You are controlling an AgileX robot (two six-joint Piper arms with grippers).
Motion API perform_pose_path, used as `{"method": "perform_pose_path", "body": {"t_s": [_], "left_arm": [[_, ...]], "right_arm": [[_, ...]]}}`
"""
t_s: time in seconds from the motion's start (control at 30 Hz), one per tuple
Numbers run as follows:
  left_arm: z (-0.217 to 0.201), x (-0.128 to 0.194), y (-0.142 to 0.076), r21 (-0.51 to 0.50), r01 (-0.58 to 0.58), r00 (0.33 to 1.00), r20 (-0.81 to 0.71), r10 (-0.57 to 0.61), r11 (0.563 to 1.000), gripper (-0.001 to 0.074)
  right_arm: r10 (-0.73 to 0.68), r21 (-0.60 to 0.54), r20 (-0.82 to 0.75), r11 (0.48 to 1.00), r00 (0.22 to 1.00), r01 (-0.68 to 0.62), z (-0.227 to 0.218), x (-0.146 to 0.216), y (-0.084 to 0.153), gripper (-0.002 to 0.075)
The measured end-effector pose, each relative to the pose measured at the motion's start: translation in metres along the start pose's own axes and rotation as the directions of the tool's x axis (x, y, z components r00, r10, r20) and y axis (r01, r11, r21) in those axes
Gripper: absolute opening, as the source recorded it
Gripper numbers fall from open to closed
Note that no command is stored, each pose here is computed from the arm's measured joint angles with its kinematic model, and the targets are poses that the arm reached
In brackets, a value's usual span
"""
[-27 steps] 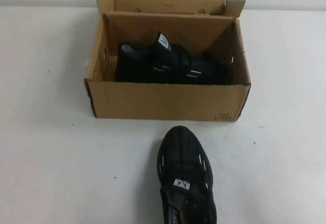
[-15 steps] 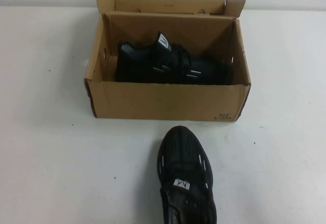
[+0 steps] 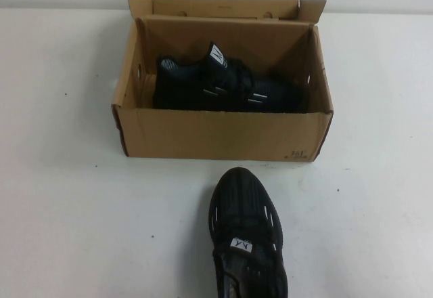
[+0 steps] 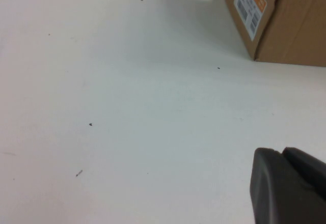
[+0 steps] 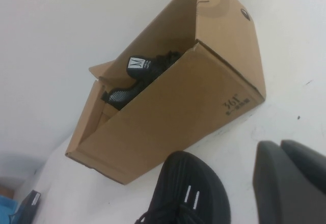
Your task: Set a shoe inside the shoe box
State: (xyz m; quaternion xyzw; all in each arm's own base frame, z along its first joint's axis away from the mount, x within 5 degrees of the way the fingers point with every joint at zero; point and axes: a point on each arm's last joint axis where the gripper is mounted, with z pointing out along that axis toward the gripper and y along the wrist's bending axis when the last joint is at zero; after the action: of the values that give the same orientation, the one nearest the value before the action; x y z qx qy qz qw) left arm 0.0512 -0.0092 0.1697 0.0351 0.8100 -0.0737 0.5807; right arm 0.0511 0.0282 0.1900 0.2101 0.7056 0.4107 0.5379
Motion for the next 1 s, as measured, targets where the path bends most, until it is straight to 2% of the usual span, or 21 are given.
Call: {"method": "perform_pose_path", "body": {"t_s": [0.17, 0.3, 0.4, 0.5, 0.63, 0.73, 1.0], "left_arm": [[0.000, 0.000, 0.000, 0.000, 0.000, 1.000, 0.000, 0.000, 1.000, -0.0004], [0.000, 0.000, 0.000, 0.000, 0.000, 1.000, 0.000, 0.000, 1.000, -0.0004], [0.000, 0.000, 0.000, 0.000, 0.000, 1.000, 0.000, 0.000, 1.000, -0.0004], [0.000, 0.000, 0.000, 0.000, 0.000, 1.000, 0.000, 0.000, 1.000, -0.0004], [0.000, 0.000, 0.000, 0.000, 0.000, 1.000, 0.000, 0.000, 1.000, -0.0004], [0.000, 0.000, 0.000, 0.000, 0.000, 1.000, 0.000, 0.000, 1.000, -0.0004], [0.000, 0.000, 0.000, 0.000, 0.000, 1.000, 0.000, 0.000, 1.000, -0.0004]], "right_arm": [[-0.009, 0.000, -0.006, 1.000, 1.000, 0.009, 0.000, 0.001, 0.000, -0.0017], [-0.071, -0.011, -0.011, 0.997, 0.997, 0.071, -0.001, -0.001, 0.004, -0.0017], [-0.190, -0.055, 0.008, 0.980, 0.982, 0.190, -0.006, -0.012, 0.023, -0.0017], [-0.328, -0.075, -0.049, 0.943, 0.943, 0.324, -0.010, -0.024, 0.049, -0.0017], [-0.503, -0.061, -0.265, 0.860, 0.823, 0.506, -0.005, -0.041, 0.077, -0.0017], [-0.567, -0.076, -0.421, 0.800, 0.708, 0.596, 0.008, -0.056, 0.095, -0.0017], [-0.629, -0.270, -0.656, 0.711, 0.417, 0.649, 0.054, -0.074, 0.123, -0.0017]]}}
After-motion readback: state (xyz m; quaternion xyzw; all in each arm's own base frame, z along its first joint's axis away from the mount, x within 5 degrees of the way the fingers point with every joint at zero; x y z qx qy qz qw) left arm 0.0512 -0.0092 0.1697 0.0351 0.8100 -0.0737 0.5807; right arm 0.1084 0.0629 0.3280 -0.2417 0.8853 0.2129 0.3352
